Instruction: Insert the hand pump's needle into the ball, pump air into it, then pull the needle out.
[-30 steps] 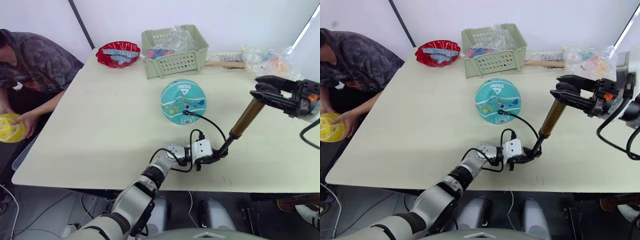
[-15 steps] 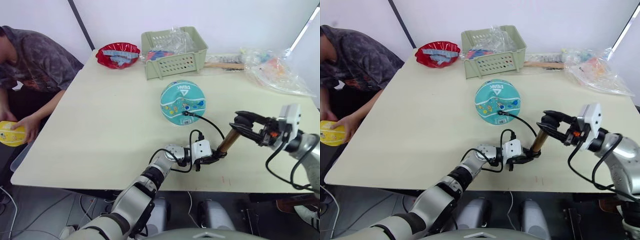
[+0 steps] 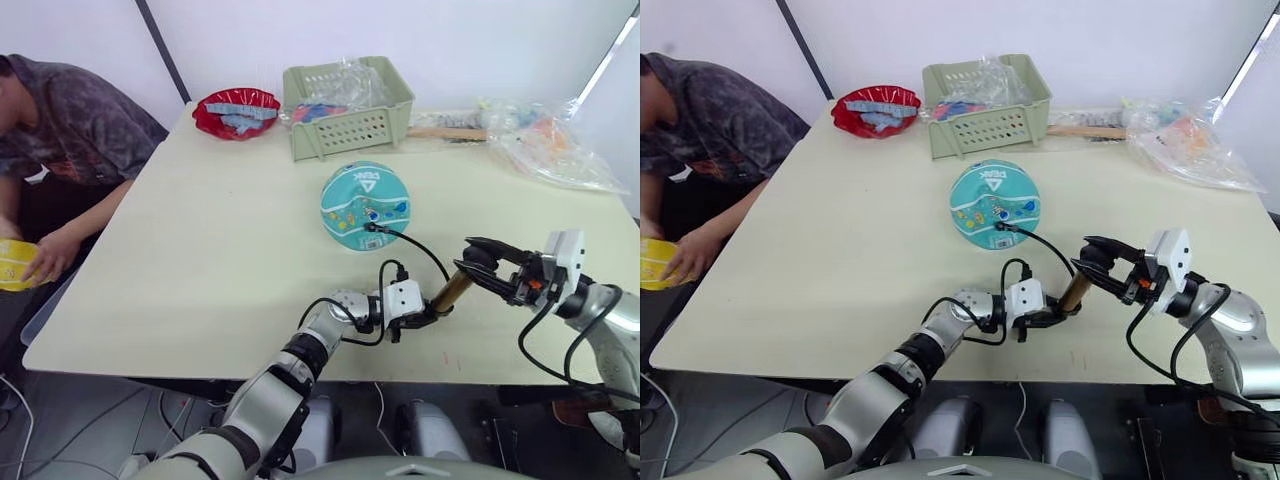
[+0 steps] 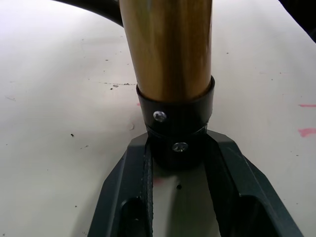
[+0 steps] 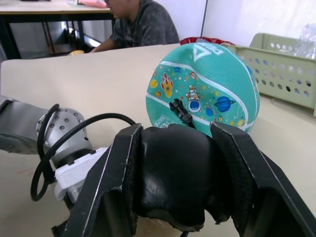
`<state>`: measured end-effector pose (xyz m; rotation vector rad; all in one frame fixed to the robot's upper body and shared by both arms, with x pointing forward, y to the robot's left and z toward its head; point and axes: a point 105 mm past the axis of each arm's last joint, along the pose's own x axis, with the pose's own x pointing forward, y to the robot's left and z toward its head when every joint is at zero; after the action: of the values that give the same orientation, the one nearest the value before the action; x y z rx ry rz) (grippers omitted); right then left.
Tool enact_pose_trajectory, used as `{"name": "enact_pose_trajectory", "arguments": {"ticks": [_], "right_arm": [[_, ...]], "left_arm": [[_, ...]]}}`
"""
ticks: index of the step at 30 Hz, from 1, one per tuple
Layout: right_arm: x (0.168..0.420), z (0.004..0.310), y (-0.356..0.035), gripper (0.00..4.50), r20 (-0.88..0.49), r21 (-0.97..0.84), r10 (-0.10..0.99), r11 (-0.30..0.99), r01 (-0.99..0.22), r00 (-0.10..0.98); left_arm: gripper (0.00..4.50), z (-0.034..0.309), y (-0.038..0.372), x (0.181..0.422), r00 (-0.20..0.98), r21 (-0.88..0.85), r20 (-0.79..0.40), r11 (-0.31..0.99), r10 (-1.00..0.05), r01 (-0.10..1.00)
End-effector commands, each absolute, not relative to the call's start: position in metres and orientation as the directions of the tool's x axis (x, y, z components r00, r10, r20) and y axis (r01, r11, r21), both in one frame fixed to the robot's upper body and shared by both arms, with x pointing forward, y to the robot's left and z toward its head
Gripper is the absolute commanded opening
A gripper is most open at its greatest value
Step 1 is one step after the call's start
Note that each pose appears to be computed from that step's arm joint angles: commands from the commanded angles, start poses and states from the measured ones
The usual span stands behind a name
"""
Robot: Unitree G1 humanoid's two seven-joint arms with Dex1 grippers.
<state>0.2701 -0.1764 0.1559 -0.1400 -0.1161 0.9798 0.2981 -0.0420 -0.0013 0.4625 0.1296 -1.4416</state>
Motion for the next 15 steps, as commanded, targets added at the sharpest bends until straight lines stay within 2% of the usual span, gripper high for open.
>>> {"name": "enact_pose_trajectory", "arguments": {"ticks": [1, 7, 15], "right_arm": [[0.262, 0.216, -0.186, 1.66, 0.148, -0.248, 0.849, 0.528, -0.812, 0.507], [0.254, 0.264, -0.192, 1.66, 0.17, -0.279, 0.872, 0.49, -0.826, 0.459], [0.25, 0.299, -0.192, 1.66, 0.171, -0.33, 0.877, 0.48, -0.813, 0.449]], "left_arm": [[1.01, -0.043, -0.024, 0.275, 0.051, 0.128, -0.505, -0.016, -0.861, 0.992], [1.01, -0.042, -0.025, 0.275, 0.046, 0.13, -0.505, -0.023, -0.862, 0.991], [1.01, -0.042, -0.025, 0.274, 0.042, 0.129, -0.506, -0.028, -0.861, 0.991]]}}
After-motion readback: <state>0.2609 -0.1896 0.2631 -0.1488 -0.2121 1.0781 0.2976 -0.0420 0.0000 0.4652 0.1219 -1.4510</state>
